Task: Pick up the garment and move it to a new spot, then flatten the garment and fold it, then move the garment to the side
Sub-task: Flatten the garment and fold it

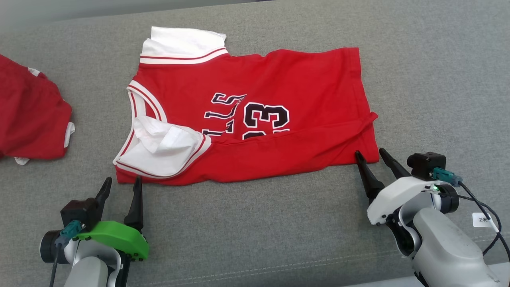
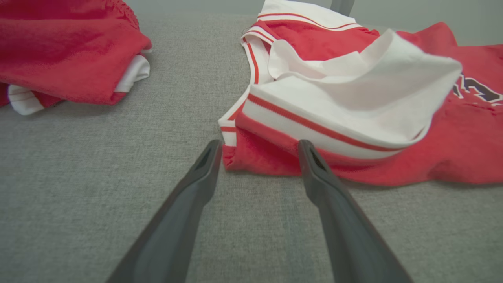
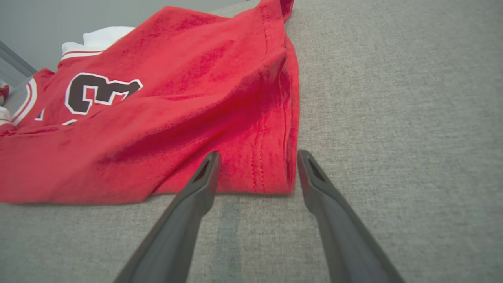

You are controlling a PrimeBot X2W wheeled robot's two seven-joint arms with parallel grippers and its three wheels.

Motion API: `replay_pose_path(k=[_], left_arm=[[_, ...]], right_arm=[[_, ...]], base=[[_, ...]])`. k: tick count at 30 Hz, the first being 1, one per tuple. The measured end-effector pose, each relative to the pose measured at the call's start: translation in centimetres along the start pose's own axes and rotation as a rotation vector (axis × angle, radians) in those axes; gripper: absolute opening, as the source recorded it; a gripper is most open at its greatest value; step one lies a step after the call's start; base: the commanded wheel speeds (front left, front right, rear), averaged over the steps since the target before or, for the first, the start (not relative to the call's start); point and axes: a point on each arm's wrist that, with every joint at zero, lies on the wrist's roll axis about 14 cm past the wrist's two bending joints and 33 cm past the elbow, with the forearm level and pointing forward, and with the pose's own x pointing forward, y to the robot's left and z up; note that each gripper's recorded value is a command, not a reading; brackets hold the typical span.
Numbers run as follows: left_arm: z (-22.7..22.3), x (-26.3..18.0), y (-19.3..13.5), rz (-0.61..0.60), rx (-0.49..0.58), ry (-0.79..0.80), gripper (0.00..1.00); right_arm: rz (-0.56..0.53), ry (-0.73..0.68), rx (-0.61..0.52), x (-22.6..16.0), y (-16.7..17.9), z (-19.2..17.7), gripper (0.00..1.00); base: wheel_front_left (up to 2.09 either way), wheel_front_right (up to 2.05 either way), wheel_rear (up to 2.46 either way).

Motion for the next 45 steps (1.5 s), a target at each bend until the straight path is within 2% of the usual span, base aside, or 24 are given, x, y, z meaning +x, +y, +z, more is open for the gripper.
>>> replay_pose_path(k=[9, 10, 11, 12, 13, 20, 25, 37, 45], left_arm=[[-1.2, 1.1, -0.2, -0.013, 0.007, 0.050, 1.00], [-1.5, 1.2, -0.3, -0.015, 0.006, 0.059, 0.99], [-1.7, 1.2, -0.5, -0.020, 0.005, 0.068, 0.61], [-1.9, 1.3, -0.5, -0.023, 0.004, 0.074, 0.24], [-2.0, 1.4, -0.6, -0.027, 0.001, 0.078, 0.00], [-1.2, 1.5, -1.0, -0.042, -0.003, 0.059, 0.00], [-1.2, 0.0, -1.9, -0.062, -0.013, 0.048, 0.00], [-1.4, -4.6, -2.7, -0.045, -0.074, 0.011, 0.00], [-2.7, -7.8, -2.7, -0.002, -0.130, 0.016, 0.00]], right_arm=[[0.001, 0.026, -0.004, 0.6, 0.1, -0.8, 0.98], [0.002, 0.033, -0.005, 0.6, 0.1, -0.9, 0.45], [0.003, 0.038, -0.004, 0.6, 0.1, -1.0, 0.16], [0.003, 0.039, -0.003, 0.7, 0.2, -1.0, 0.00], [0.004, 0.041, -0.003, 0.7, 0.2, -1.1, 0.00], [0.003, 0.036, 0.007, 0.6, 0.2, -0.8, 0.00], [-0.026, 0.007, 0.014, -0.2, -1.0, 0.2, 0.00], [-0.059, -0.020, 0.048, -4.2, -2.2, 0.0, 0.00], [-0.081, 0.025, 0.071, -7.0, -3.2, -1.0, 0.00]], base=[[0.00, 0.00, 0.00], [0.00, 0.00, 0.00], [0.00, 0.00, 0.00], [0.00, 0.00, 0.00], [0.00, 0.00, 0.00], [0.00, 0.00, 0.00], [0.00, 0.00, 0.00], [0.00, 0.00, 0.00], [0.00, 0.00, 0.00]])
